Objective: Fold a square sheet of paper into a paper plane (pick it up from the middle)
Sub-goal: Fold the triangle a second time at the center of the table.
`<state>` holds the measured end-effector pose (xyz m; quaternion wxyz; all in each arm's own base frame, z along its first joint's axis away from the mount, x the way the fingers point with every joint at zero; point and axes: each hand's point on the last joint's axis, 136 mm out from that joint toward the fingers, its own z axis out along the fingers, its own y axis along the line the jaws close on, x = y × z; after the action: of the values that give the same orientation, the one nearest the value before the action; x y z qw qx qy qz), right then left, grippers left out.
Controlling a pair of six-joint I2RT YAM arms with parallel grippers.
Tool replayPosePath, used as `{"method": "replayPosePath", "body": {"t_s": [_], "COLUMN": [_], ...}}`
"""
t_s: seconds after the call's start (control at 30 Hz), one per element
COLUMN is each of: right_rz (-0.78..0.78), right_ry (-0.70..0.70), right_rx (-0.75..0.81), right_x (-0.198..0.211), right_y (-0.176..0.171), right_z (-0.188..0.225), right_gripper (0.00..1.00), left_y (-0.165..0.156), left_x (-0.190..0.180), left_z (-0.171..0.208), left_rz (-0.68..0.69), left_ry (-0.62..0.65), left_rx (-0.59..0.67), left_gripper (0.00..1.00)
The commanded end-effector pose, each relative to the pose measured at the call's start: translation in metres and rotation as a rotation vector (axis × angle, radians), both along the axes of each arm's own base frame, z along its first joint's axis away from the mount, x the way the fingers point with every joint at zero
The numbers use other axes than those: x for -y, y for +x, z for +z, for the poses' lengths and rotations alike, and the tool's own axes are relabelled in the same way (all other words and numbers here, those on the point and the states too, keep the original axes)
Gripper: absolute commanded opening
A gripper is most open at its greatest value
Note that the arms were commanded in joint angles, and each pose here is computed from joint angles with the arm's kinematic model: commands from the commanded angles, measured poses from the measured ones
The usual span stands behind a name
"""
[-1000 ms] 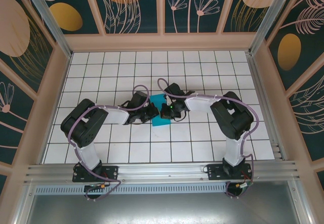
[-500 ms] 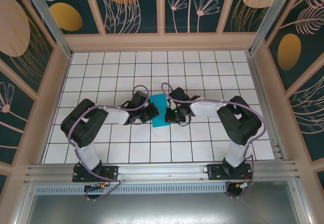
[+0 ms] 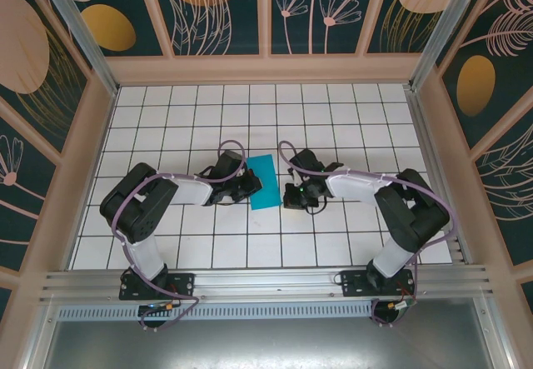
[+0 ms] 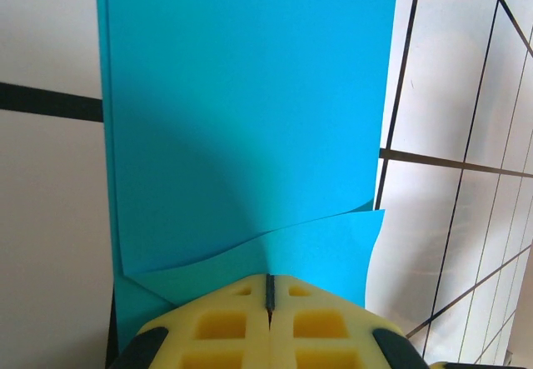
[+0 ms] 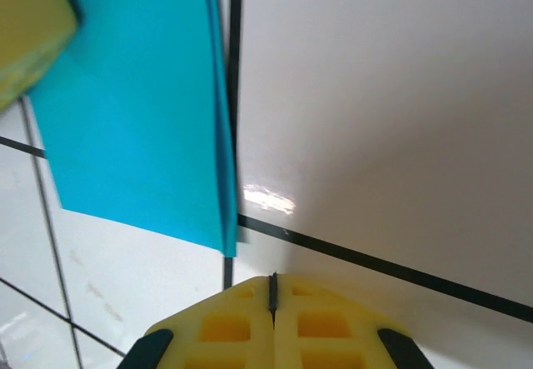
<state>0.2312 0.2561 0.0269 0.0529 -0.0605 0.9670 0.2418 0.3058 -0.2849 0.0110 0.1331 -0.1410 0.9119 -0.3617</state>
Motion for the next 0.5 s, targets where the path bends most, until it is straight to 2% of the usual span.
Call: {"method": "replayPosePath", "body": {"t_s": [0.0, 0.1, 0.27, 0.47], "right_rz": [0.011, 0.033, 0.074, 0.084], "right_ry": [0.091, 0.152, 0.173, 0.133], "right_rx": [0.073, 0.084, 0.071, 0.014], "right_x": [-0.018, -0.039, -0.059, -0.052], "right_y": [0.019, 0.033, 0.048, 0.041], "right_z": [0.027, 0.03, 0.018, -0.009], "right_gripper": [0.0, 0.0, 0.0, 0.0], "left_y": [-0.036, -0.035, -0.035, -0.036], "left_x": [-0.035, -0.035, -0.035, -0.036], "left_z": [-0.055, -0.055, -0.055, -0.056], "left_rz": [0.016, 0.016, 0.017, 0.02], "left_ry": [0.186, 0.185, 0.187, 0.192], "left_rx": [-0.156, -0.155, -0.158, -0.161], "left_gripper": [0.0, 0.0, 0.0, 0.0]}}
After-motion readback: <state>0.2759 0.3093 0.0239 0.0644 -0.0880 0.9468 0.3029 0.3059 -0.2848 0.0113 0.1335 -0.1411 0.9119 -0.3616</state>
